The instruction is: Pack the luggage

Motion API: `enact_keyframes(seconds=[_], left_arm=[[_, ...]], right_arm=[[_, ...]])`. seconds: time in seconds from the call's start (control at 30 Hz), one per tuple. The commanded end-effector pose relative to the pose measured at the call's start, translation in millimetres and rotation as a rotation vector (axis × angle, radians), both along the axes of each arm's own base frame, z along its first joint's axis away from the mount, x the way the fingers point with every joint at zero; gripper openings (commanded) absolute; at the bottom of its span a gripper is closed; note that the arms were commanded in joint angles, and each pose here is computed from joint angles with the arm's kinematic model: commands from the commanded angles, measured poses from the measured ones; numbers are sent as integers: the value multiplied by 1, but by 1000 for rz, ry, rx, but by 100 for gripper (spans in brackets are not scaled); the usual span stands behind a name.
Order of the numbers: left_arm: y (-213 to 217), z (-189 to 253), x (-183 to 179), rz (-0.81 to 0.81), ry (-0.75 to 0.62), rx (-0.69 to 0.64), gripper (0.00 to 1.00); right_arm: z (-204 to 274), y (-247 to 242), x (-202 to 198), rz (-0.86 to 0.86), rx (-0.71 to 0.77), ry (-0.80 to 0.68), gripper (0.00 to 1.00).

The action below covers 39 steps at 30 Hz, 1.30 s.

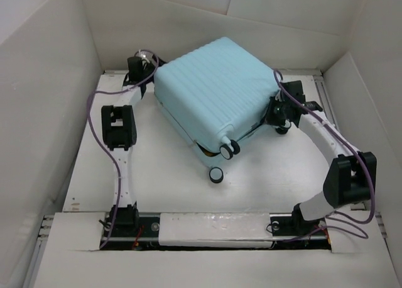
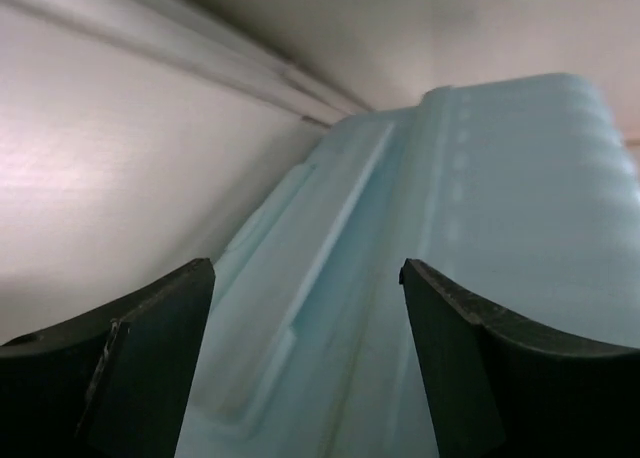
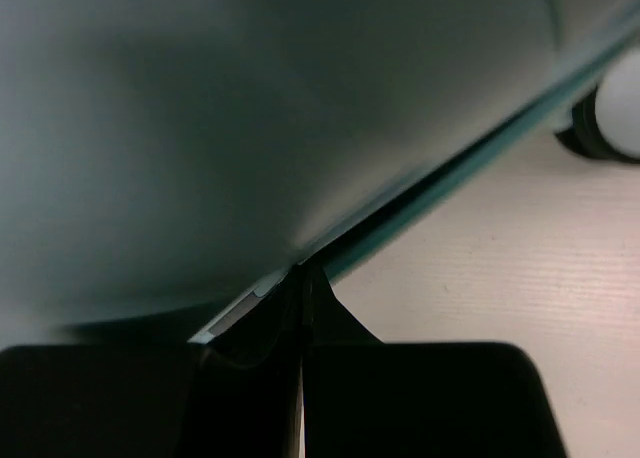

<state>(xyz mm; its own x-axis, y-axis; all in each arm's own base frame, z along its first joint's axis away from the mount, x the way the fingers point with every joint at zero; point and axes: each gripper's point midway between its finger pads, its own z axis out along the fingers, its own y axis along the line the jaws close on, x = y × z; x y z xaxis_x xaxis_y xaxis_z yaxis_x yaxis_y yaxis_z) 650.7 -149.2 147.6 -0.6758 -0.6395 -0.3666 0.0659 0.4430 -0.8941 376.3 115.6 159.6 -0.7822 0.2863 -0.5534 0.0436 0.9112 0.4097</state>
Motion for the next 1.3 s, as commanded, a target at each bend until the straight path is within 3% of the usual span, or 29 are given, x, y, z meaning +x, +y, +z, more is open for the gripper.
enact_keyframes(seconds=[0.0,0.03,0.07,0.1,0.13,0.17,0.2,0.23,0.3,0.33,0.37,0.43,0.47,0.5,0.53,0.6,0.67,0.7,0.77,0.8,0.83,0.87,0.9,0.93,0.97,1.03,1.07,1.13,1.27], left_arm=[[-78,101,-91,-297,-262,33,71],[-79,61,-116,-312,-185,81,70],[-83,55,-136,-318,-159,100,67],[-87,86,-167,-333,-201,99,65],[-87,79,-190,-347,-181,106,65],[-81,34,-222,-339,-73,139,64],[-78,23,-247,-338,-15,149,64],[-81,45,-278,-361,-66,155,64],[-67,-4,-335,-344,102,208,64],[-62,-7,-355,-344,123,232,66],[-52,13,-371,-315,75,266,73],[-11,14,-383,-163,137,412,83],[9,50,-384,-62,50,425,92],[21,95,-379,14,-44,445,96],[43,104,-383,120,-2,524,96],[51,143,-388,193,-46,545,97],[57,175,-398,246,-107,518,97],[61,189,-408,281,-143,484,95],[65,198,-419,303,-173,464,88],[67,207,-429,313,-212,448,80],[66,211,-433,308,-227,439,73],[66,200,-438,284,-214,462,69],[67,189,-441,274,-195,481,56],[68,173,-446,262,-152,498,46],[70,145,-451,241,-81,525,33],[76,109,-467,237,9,555,11],[73,95,-471,221,35,543,11],[64,70,-469,184,45,513,14],[38,59,-444,119,-1,409,14]], right_arm=[[34,37,42,71,41,-158,0],[22,48,47,108,35,-134,0],[22,67,48,174,24,-146,0],[39,81,59,216,40,-190,0],[22,94,62,254,34,-142,0],[22,106,66,304,30,-147,0],[23,127,64,360,38,-146,0],[47,145,74,405,62,-199,0],[30,176,75,497,48,-151,0],[67,190,89,520,65,-232,2],[49,192,92,520,51,-162,8],[74,204,102,532,62,-218,23],[110,210,108,539,99,-296,44],[126,207,114,514,130,-319,52],[142,202,118,503,150,-350,59],[190,191,111,502,185,-440,74],[220,174,102,480,187,-492,79],[206,169,94,480,162,-456,80],[242,145,58,476,115,-546,80],[197,130,52,419,54,-453,80],[239,113,22,390,61,-576,76],[236,104,6,370,67,-579,67],[229,100,-11,363,76,-575,59],[181,91,-25,341,54,-485,49],[196,81,-56,332,74,-539,26],[139,66,-85,291,51,-407,10],[138,57,-107,281,64,-410,3],[99,53,-130,279,81,-332,3],[72,52,-130,262,78,-284,1]])
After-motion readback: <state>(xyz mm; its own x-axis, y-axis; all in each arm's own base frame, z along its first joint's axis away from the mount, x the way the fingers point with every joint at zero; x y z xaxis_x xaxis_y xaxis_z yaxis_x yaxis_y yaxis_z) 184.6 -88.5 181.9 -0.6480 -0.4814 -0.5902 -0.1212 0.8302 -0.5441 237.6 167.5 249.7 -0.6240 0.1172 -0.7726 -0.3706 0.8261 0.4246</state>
